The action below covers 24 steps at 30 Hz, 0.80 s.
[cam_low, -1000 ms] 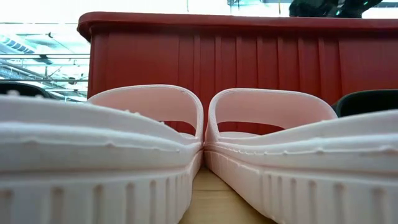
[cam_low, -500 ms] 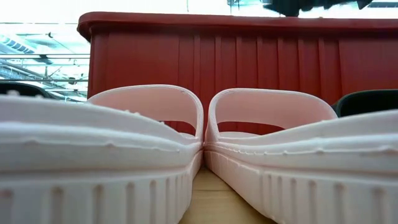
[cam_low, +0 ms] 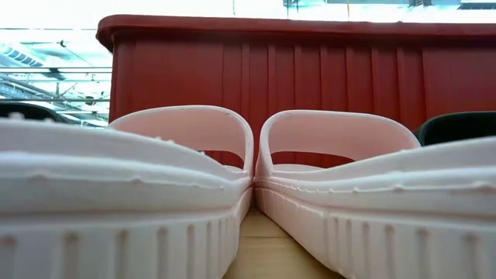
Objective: Pick and place slides into bin
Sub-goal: Put the black slide into the red bin
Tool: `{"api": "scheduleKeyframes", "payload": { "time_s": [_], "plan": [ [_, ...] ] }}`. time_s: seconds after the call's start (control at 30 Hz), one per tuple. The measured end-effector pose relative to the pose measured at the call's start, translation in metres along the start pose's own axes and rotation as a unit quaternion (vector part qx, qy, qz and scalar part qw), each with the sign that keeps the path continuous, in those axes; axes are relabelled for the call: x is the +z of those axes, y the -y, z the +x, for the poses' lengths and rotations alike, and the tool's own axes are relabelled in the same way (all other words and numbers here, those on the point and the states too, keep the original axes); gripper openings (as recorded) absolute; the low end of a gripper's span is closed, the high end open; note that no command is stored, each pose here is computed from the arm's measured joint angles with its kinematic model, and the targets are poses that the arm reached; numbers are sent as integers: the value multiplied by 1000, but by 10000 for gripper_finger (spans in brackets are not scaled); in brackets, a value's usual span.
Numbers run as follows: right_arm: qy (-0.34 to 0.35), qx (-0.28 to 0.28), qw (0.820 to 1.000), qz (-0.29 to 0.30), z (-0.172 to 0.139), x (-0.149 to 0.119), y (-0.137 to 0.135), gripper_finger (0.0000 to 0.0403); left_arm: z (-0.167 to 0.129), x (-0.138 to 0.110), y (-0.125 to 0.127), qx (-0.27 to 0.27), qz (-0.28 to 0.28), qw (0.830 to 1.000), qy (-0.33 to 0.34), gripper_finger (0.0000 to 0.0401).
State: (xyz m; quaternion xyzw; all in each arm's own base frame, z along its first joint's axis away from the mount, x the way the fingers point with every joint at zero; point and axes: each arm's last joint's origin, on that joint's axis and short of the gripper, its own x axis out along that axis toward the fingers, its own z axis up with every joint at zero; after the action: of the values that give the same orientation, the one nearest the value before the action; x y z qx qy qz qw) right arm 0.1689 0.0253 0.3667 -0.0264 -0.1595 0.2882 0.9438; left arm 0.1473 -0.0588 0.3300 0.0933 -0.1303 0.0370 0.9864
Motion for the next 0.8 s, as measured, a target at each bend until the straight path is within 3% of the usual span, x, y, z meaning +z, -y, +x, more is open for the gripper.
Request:
{"api": "scheduleKeyframes", "payload": {
  "time_s": [0.17,0.43,0.5,0.67,0.8],
  "plan": [
    [-5,81,997,0,28,-16,-25,183,-2,0,5,-18,-21,1000,-4,202],
    [-30,118,992,-28,68,-48,-73,183,-8,2,15,-59,-48,997,-2,202],
    [-35,104,993,-40,74,-54,-86,183,-9,4,18,-81,-60,995,8,202],
    [-58,6,996,-67,80,-57,-111,183,-12,8,24,-152,-75,985,30,202],
    [-101,-42,992,-64,83,-56,-129,183,-12,7,28,-166,-81,982,30,202]
  ]
}}
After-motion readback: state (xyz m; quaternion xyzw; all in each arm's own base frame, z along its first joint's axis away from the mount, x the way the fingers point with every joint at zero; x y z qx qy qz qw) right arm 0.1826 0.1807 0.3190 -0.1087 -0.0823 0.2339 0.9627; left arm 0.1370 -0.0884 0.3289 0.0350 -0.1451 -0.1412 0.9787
